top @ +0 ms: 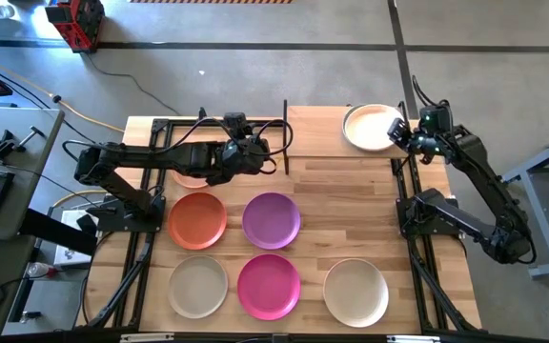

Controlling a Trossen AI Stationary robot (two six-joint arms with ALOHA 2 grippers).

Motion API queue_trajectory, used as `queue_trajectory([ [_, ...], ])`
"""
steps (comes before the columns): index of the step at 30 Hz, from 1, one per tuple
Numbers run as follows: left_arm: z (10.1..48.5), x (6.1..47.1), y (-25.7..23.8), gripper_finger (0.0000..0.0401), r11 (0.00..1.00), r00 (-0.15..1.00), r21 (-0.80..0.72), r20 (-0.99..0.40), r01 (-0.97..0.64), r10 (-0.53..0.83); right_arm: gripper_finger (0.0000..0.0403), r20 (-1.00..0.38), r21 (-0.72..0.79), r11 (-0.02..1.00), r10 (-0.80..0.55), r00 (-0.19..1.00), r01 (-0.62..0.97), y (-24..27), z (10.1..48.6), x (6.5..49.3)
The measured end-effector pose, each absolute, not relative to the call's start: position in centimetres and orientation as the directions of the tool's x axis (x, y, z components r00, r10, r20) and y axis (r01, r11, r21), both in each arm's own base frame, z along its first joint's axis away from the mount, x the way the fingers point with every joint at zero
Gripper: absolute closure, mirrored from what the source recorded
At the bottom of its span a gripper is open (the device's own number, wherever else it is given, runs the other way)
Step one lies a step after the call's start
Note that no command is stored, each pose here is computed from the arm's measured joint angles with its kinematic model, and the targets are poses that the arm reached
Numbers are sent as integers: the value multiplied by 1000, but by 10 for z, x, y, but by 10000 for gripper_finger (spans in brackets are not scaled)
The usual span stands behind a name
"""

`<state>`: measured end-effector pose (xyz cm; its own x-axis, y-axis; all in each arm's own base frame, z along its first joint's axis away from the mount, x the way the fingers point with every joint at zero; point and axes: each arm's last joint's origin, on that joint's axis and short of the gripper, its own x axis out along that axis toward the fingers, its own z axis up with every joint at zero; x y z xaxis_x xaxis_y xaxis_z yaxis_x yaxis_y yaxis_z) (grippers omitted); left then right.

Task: Place and stack plates onto a shelf
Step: Stack the light orange plate on top of the blue plate on the shelf

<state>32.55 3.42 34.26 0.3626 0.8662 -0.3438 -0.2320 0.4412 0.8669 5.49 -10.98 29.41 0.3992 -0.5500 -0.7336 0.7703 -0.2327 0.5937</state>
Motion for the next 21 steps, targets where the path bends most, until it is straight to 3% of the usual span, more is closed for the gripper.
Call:
queue_trajectory([
  [13,342,325,34,265,441,362,867,-345,-230,866,231,-705,647,-215,-535,466,732,-111,296,57],
  [21,342,325,34,265,441,362,867,-345,-230,866,220,-728,652,-223,-452,516,724,-105,293,58],
])
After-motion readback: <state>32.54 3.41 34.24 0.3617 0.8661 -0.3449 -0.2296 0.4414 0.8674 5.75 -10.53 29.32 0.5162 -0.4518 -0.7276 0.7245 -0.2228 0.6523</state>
